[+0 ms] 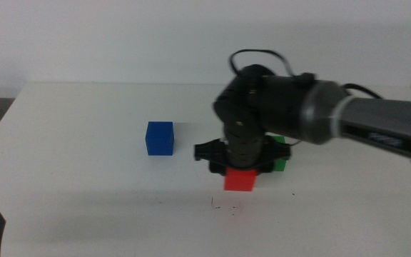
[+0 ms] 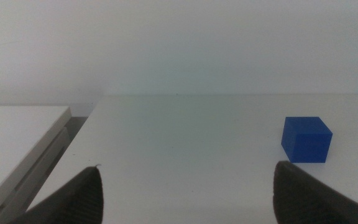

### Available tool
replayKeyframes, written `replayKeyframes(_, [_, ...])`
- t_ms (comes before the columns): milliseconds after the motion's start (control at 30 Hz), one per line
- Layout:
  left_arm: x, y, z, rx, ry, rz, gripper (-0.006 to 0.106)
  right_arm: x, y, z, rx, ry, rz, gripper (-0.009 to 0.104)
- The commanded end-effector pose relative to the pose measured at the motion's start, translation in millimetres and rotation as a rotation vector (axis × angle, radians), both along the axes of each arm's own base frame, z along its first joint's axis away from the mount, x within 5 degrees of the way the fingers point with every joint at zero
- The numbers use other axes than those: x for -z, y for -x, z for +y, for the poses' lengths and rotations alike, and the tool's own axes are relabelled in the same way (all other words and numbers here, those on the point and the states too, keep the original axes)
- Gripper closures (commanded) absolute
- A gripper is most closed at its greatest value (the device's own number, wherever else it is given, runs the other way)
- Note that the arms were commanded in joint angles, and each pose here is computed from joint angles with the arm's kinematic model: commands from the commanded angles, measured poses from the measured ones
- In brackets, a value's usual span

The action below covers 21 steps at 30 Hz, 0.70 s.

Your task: Stack red cubes first, then green, then blue cubes in a specific spot.

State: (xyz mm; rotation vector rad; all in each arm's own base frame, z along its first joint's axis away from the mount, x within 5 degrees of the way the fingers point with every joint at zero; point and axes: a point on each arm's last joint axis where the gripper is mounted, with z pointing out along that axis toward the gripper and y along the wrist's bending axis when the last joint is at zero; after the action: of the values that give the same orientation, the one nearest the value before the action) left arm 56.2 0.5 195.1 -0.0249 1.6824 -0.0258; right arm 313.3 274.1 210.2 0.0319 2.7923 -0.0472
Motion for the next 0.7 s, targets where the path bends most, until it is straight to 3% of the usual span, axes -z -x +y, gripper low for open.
replayKeyframes(0, [-1.5,0.1,-0.1,0.001,-0.005,-0.017,0.007,-0.7,-4.8,10.7,-0.003,0.002,-0.002,0.091])
replayKeyframes(667, [-1.5,0.1,-0.1,0.001,-0.005,-0.017,0.007,30.0,-2.6,28.3,-0.003,0.043,0.047,0.091])
